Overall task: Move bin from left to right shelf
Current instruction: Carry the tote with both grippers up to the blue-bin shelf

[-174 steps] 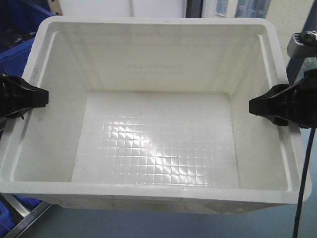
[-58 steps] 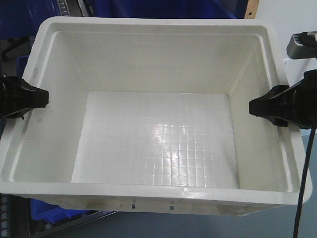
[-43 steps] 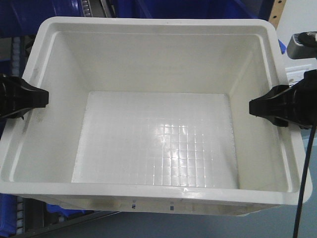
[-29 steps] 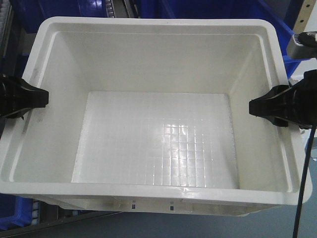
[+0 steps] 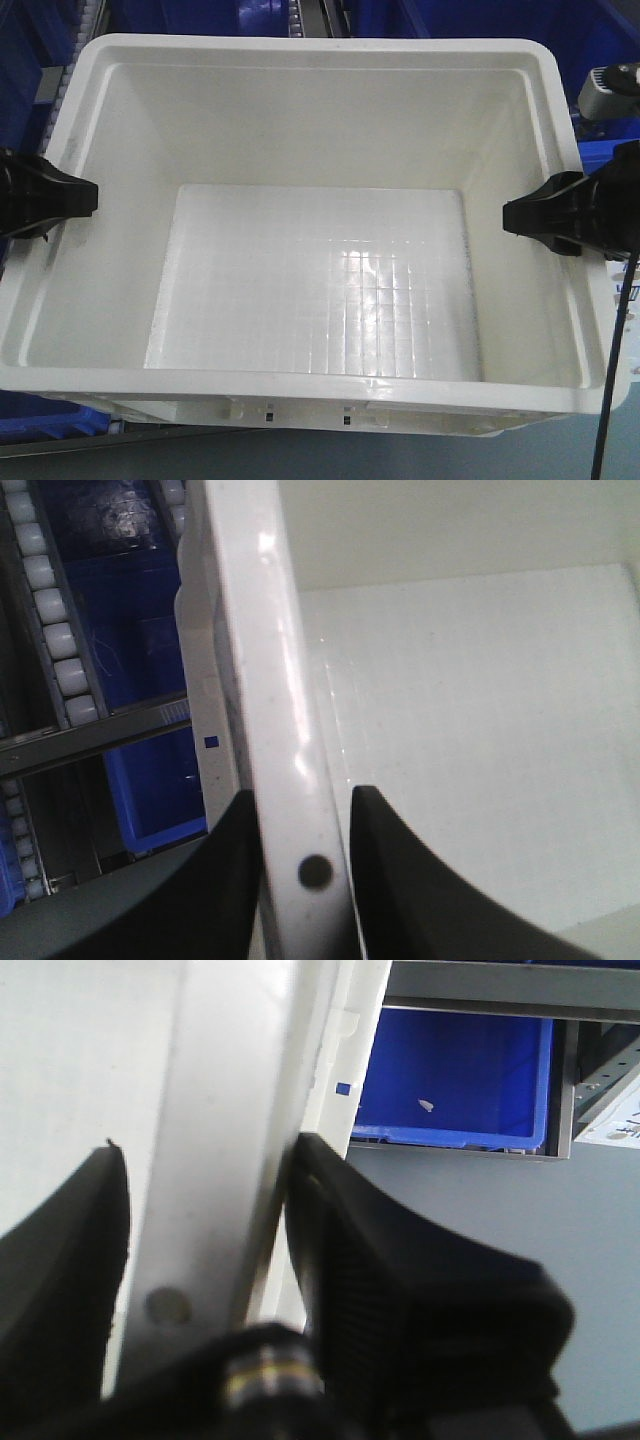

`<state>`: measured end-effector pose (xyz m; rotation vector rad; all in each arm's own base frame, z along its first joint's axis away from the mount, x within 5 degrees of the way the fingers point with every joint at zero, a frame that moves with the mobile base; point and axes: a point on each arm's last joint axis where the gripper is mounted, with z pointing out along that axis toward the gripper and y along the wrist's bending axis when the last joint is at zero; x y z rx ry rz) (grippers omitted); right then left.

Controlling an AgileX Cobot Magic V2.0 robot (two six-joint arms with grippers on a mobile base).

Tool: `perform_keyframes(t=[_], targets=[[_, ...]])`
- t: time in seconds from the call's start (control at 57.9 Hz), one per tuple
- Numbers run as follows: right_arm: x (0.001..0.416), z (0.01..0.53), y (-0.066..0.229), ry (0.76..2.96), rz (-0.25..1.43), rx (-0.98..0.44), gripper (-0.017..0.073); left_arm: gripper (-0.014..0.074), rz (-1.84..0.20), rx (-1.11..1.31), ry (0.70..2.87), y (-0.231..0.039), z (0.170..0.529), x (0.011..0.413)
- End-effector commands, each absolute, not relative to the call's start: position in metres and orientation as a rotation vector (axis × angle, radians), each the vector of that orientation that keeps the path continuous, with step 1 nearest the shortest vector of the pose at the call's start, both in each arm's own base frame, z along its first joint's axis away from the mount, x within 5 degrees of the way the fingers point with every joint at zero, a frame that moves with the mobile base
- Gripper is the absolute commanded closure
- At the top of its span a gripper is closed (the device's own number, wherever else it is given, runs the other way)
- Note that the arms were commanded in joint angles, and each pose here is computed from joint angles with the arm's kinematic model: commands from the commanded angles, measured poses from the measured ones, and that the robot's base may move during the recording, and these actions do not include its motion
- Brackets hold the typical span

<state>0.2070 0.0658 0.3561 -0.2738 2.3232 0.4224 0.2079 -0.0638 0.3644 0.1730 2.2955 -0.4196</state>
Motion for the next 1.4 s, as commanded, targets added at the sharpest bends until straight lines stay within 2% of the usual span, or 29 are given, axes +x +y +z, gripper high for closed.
perform_keyframes(t=[0.0, 1.383], targets=[[0.2041, 0.3863, 0.0723, 2.139, 0.526, -0.25, 0.0564, 0.06, -0.539, 0.131, 2.096, -0.0704, 0.3964, 0.206], [0.2031, 0.3852, 0.0725, 2.153, 0.529, -0.257, 0.0564, 0.06, -0.539, 0.131, 2.096, -0.0704, 0.3964, 0.206]])
